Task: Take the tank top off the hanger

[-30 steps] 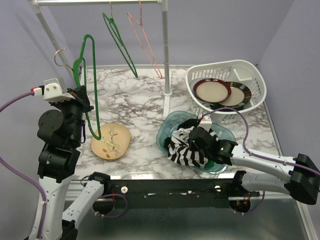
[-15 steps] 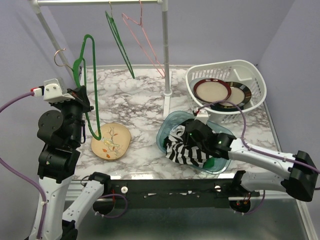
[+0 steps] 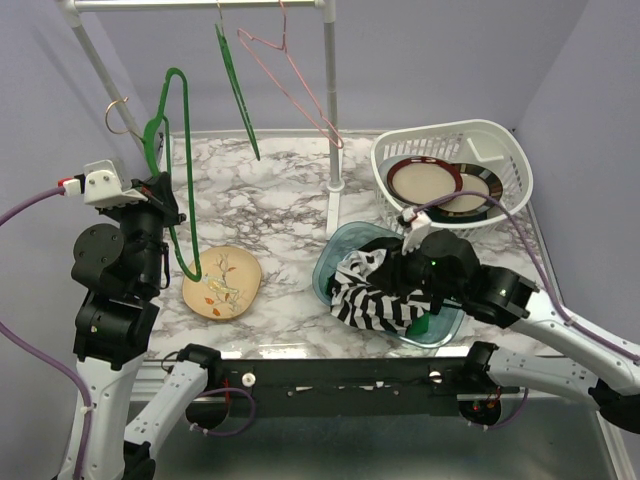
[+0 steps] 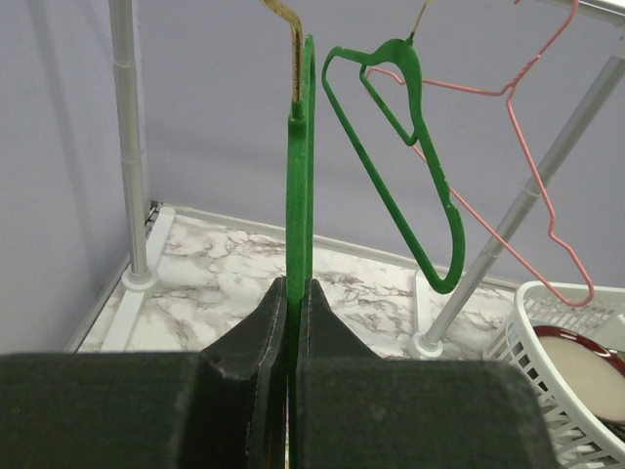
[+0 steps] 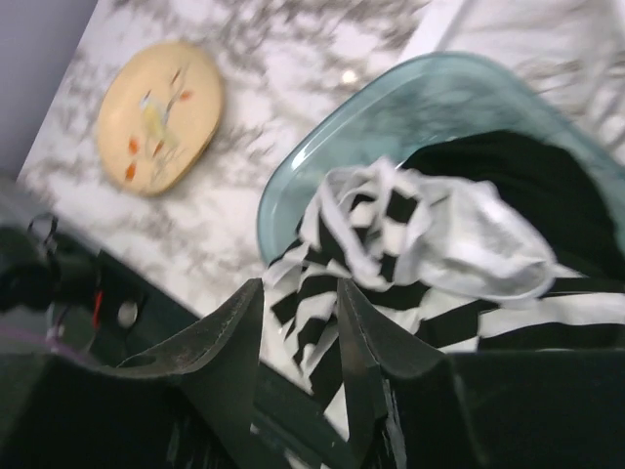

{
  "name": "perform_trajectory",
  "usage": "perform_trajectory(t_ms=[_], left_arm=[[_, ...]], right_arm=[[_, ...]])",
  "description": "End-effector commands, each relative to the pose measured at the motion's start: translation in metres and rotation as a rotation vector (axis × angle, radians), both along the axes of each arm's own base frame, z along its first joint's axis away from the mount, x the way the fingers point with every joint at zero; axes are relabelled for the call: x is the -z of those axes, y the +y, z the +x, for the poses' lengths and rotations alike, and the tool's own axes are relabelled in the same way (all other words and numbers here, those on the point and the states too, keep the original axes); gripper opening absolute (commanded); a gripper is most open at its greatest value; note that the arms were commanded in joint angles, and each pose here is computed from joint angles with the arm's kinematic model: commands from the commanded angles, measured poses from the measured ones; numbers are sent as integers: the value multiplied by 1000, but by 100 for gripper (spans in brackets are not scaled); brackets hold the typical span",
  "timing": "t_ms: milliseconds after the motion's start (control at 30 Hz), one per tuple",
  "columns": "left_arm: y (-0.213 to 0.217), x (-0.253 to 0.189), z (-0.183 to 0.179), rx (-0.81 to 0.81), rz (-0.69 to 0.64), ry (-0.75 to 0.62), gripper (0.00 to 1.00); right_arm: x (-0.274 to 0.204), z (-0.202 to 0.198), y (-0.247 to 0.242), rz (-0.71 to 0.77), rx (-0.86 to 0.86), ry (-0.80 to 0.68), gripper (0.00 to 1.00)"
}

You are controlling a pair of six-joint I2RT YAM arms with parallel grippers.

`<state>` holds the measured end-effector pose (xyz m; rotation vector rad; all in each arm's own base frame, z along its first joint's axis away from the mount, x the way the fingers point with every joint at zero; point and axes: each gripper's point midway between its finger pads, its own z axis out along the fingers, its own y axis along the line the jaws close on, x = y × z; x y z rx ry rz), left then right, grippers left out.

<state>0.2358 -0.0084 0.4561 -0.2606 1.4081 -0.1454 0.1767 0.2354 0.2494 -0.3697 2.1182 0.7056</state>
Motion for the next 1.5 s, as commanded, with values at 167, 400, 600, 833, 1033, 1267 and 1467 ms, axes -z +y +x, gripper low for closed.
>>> perform_trajectory(t_ms=[167, 400, 600, 833, 1033, 1267, 1467], left_arm=[[2, -16, -5, -4, 7, -51, 0], [0, -10, 4, -3, 22, -30, 0], [6, -13, 22, -53, 116, 40, 0], [11, -15, 41, -102, 165, 119, 0], [17, -25, 43, -142, 173, 168, 0], [23, -27, 51, -177, 217, 242, 0], [14, -16, 81, -125, 273, 348, 0]], right_arm=[[95, -49, 34, -46, -274, 273, 9], [123, 24, -21, -343, 140, 94, 5], [169, 30, -22, -343, 203, 112, 5], [202, 32, -21, -397, 212, 143, 5], [151, 37, -15, -308, 209, 75, 18], [75, 16, -15, -144, 109, 24, 67], [24, 1, -14, 28, 41, -55, 100]])
